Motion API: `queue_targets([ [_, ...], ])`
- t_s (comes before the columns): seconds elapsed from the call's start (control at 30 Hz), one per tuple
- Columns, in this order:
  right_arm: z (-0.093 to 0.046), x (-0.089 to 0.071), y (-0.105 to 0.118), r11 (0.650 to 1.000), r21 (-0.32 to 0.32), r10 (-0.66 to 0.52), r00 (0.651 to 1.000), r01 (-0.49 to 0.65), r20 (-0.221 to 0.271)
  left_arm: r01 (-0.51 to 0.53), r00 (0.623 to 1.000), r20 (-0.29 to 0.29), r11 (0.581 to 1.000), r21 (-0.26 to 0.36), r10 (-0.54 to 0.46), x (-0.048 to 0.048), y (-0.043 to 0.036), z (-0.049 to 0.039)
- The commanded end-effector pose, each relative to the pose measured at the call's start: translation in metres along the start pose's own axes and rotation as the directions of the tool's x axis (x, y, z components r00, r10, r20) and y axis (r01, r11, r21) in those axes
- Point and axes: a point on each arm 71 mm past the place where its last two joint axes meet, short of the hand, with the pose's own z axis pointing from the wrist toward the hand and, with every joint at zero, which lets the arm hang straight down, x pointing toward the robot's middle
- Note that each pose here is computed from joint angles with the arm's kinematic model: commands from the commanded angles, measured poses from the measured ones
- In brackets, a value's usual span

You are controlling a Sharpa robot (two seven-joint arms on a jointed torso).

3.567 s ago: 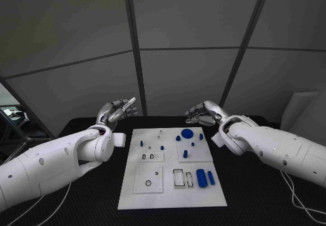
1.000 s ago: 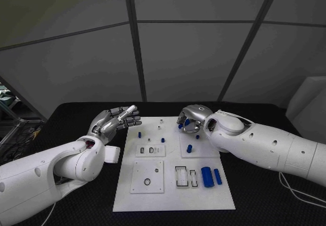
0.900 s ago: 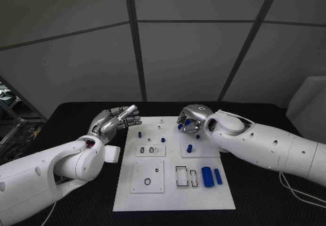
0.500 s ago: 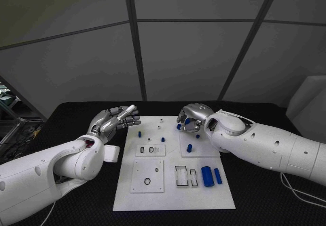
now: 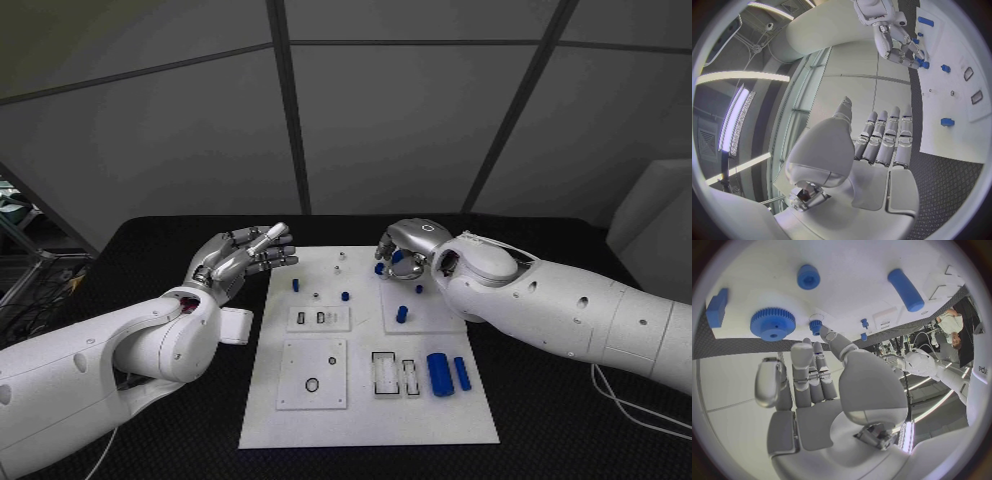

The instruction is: Assemble the parts on the task board

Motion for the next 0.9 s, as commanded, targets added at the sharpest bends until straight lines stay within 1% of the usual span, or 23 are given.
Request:
queue_targets([
  [0.03,0.003,0.001,0.000,1.000,0.002,-0.015,0.999,0.015,-0.029,0.001,1.000,-0.017,1.000,0.008,-0.001,0.0020,-0.0014,0.0009],
  [0.27,0.008,0.004,0.001,1.000,0.008,-0.019,0.999,0.020,-0.049,0.002,1.000,-0.019,1.000,0.007,-0.002,0.0022,-0.0015,0.0008],
  [0.57,0.012,0.008,0.003,1.000,0.012,-0.019,0.995,0.020,-0.096,0.003,1.000,-0.020,1.000,0.007,-0.003,0.0026,-0.0017,0.0007],
  [0.9,0.014,0.010,0.002,1.000,0.018,-0.019,0.993,0.021,-0.117,0.002,1.000,-0.019,1.000,0.006,-0.002,0.0024,-0.0016,0.0008],
])
